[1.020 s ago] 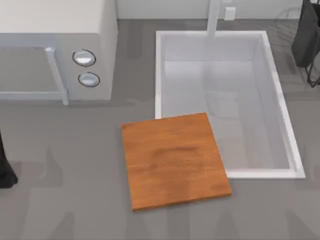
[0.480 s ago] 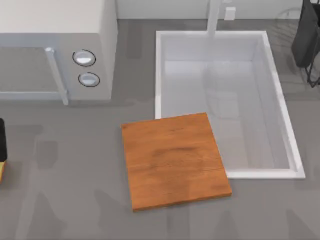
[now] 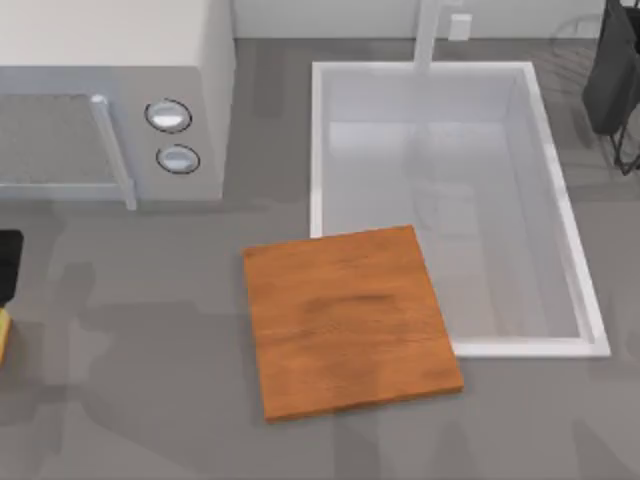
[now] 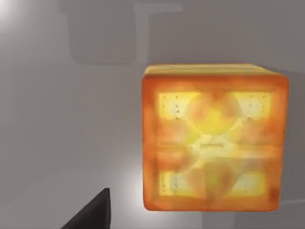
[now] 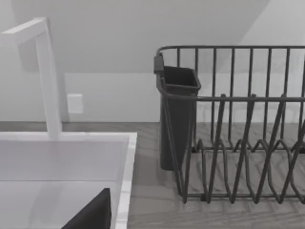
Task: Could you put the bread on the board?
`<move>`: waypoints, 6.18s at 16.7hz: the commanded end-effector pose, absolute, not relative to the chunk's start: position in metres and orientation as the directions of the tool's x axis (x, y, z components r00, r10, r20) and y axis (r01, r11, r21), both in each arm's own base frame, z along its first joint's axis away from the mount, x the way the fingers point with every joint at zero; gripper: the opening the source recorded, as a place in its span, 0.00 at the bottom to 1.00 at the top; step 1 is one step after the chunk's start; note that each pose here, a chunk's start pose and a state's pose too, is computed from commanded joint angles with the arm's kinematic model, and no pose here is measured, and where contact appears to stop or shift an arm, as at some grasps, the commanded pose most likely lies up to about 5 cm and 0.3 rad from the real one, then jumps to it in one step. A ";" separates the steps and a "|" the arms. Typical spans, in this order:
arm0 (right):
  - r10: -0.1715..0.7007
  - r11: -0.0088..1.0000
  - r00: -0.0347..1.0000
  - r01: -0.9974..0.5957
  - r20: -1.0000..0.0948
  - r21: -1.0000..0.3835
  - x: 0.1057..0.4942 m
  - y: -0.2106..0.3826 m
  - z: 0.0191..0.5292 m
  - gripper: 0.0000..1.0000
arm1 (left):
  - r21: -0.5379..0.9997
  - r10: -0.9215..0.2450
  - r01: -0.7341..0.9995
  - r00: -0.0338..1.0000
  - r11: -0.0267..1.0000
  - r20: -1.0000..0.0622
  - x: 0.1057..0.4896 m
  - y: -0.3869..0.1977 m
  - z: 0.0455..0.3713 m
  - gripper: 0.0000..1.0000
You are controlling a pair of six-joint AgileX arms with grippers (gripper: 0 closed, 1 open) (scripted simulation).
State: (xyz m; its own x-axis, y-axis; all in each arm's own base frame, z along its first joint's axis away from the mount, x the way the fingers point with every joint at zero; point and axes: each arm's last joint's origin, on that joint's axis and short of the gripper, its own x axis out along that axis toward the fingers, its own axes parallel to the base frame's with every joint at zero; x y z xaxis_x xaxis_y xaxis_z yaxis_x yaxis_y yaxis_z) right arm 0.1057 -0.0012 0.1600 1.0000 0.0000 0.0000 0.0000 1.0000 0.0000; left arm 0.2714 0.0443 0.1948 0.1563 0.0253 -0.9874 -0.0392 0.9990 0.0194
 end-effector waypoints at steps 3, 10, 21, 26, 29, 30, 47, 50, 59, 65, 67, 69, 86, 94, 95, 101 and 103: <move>0.000 1.000 1.000 0.000 0.000 0.000 0.106 -0.001 0.160 1.00 | 0.005 0.007 -0.042 0.040 0.999 -0.999 0.293 0.053 0.183 1.00; 0.000 1.000 1.000 0.000 0.000 0.000 0.106 -0.001 0.160 1.00 | -0.001 0.000 -0.038 0.003 0.999 -1.000 0.301 0.054 0.179 1.00; 0.000 1.000 1.000 0.000 0.000 0.000 0.106 -0.001 0.160 1.00 | -0.001 -0.001 -0.043 0.001 0.999 -1.000 0.302 0.056 0.109 1.00; 0.000 1.000 1.000 0.000 0.000 0.000 0.106 -0.001 0.160 1.00 | -0.001 -0.001 -0.043 0.001 0.999 -1.000 0.302 0.056 0.109 0.85; 0.000 1.000 1.000 0.000 0.000 0.000 0.106 -0.001 0.160 1.00 | -0.001 -0.001 -0.043 0.001 0.999 -1.000 0.302 0.056 0.109 0.62; 0.000 1.000 1.000 0.000 0.000 0.000 0.106 -0.001 0.160 1.00 | -0.001 -0.001 -0.043 0.001 0.999 -1.000 0.302 0.056 0.109 0.55; 0.000 1.000 1.000 0.000 0.000 0.000 0.106 -0.001 0.160 1.00 | 0.000 0.001 -0.041 0.014 0.999 -1.000 0.303 0.056 0.114 0.00; 0.000 1.000 1.000 0.000 0.000 0.000 0.106 -0.001 0.160 1.00 | 0.001 0.002 -0.042 0.022 0.999 -1.000 0.308 0.057 0.133 0.00; 0.000 1.000 1.000 0.000 0.000 0.000 0.106 -0.001 0.160 1.00 | 0.000 0.001 -0.041 0.013 0.999 -1.000 0.302 0.056 0.214 0.00; 0.000 1.000 1.000 0.000 0.000 0.000 0.106 -0.001 0.160 1.00 | -0.004 -0.004 0.004 0.006 1.000 -1.000 0.303 0.051 0.214 0.00; 0.000 1.000 1.000 0.000 0.000 0.000 0.106 -0.001 0.160 1.00 | -0.013 -0.013 0.109 -0.001 0.994 -1.000 0.304 0.040 0.219 0.00; 0.000 1.000 1.000 0.000 0.000 0.000 0.106 -0.001 0.160 1.00 | -0.025 -0.023 0.272 -0.010 0.962 -1.000 0.306 0.024 0.225 0.00; 0.000 1.000 1.000 0.000 0.000 0.000 0.106 -0.001 0.160 1.00 | -0.010 -0.036 0.641 -0.059 -0.767 -0.998 0.324 -0.206 0.237 0.00; 0.000 1.000 1.000 0.000 0.000 0.000 0.106 -0.001 0.160 1.00 | 0.008 -0.009 0.065 -0.019 -0.998 -1.000 0.324 -0.284 0.194 0.00; 0.000 1.000 1.000 0.000 0.000 0.000 0.106 -0.001 0.160 1.00 | 0.005 -0.005 0.026 -0.017 -1.000 -1.000 0.324 -0.289 0.190 0.00; 0.000 1.000 1.000 0.000 0.000 0.000 0.106 -0.001 0.160 1.00 | 0.000 0.000 -0.022 -0.013 -1.000 -1.000 0.324 -0.294 0.184 0.00; 0.000 1.000 1.000 0.000 0.000 0.000 0.106 -0.001 0.160 1.00 | 0.001 -0.001 -0.017 -0.015 -1.000 -1.000 0.325 -0.292 0.184 0.00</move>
State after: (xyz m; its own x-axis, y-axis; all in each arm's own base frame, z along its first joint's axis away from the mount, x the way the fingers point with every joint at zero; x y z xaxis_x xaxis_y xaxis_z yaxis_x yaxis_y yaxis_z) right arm 0.1057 -0.0012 0.1600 1.0000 0.0000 0.0000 0.0000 1.0000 0.0000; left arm 0.3247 -0.2923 0.1842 -0.0145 -0.0009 -0.9999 -0.0174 -0.9998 0.0011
